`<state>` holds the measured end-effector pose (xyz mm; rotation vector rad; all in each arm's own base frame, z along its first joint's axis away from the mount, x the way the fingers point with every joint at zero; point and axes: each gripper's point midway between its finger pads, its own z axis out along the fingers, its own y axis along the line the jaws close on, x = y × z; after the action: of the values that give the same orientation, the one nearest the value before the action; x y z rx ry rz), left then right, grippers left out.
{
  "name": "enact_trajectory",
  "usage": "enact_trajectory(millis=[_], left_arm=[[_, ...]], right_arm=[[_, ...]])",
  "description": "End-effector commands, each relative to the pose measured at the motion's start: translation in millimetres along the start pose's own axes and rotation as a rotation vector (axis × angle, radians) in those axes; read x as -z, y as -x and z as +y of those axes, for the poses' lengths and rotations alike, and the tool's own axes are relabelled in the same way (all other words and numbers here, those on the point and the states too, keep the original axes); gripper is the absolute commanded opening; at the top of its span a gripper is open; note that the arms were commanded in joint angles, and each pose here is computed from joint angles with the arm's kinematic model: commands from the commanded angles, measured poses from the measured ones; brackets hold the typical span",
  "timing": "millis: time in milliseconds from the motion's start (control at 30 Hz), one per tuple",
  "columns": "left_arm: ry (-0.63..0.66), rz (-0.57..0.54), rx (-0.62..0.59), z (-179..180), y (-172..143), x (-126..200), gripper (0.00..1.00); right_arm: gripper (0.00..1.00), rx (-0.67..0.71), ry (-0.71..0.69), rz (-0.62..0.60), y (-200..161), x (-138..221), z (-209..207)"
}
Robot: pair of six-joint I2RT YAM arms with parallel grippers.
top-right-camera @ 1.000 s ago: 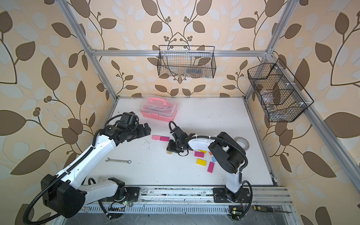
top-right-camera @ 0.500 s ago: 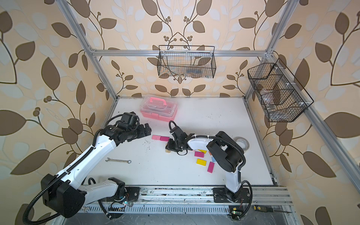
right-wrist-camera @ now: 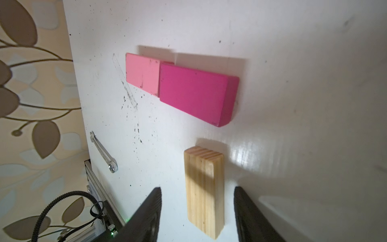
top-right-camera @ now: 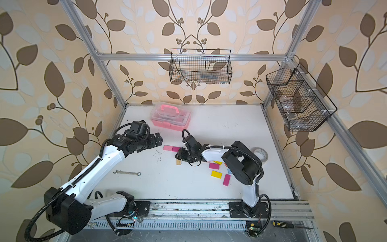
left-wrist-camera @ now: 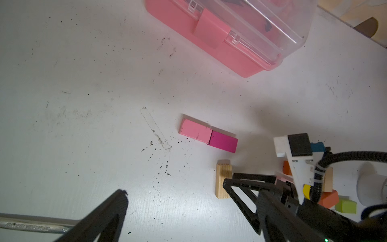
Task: Assemble the number 7 with building blocks
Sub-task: Assemble the building block at the center of the board.
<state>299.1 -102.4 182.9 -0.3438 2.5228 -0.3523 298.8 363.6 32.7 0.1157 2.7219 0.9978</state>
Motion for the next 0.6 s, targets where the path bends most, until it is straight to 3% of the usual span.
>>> enact_trajectory(millis=[0, 167, 300, 433, 567], left_arm=[[-0.021, 0.022, -0.062, -8.2, -6.6, 3.3, 0.99], [-0.042, 0.097, -0.079, -12.5, -26.3, 3.1, 0.95], [-0.004, 0.282, -0.109, -22.9, -62.0, -14.0, 0.92], [0.019, 0.486, -0.182, -48.9, -104.9, -42.9, 0.91], [0.065, 0.581, -0.209, -60.3, -128.1, -59.3, 0.87]], right_arm=[[0.57, -0.040, -0.015, -0.051, 4.3, 9.3, -11.4], [0.58, -0.077, 0.026, -0.219, 35.0, 61.3, -7.1], [0.59, -0.104, 0.013, -0.329, 54.0, 107.4, -18.8], [0.59, -0.096, -0.032, -0.375, 60.3, 138.8, -36.5], [0.59, -0.109, -0.042, -0.387, 55.0, 152.4, -49.5]])
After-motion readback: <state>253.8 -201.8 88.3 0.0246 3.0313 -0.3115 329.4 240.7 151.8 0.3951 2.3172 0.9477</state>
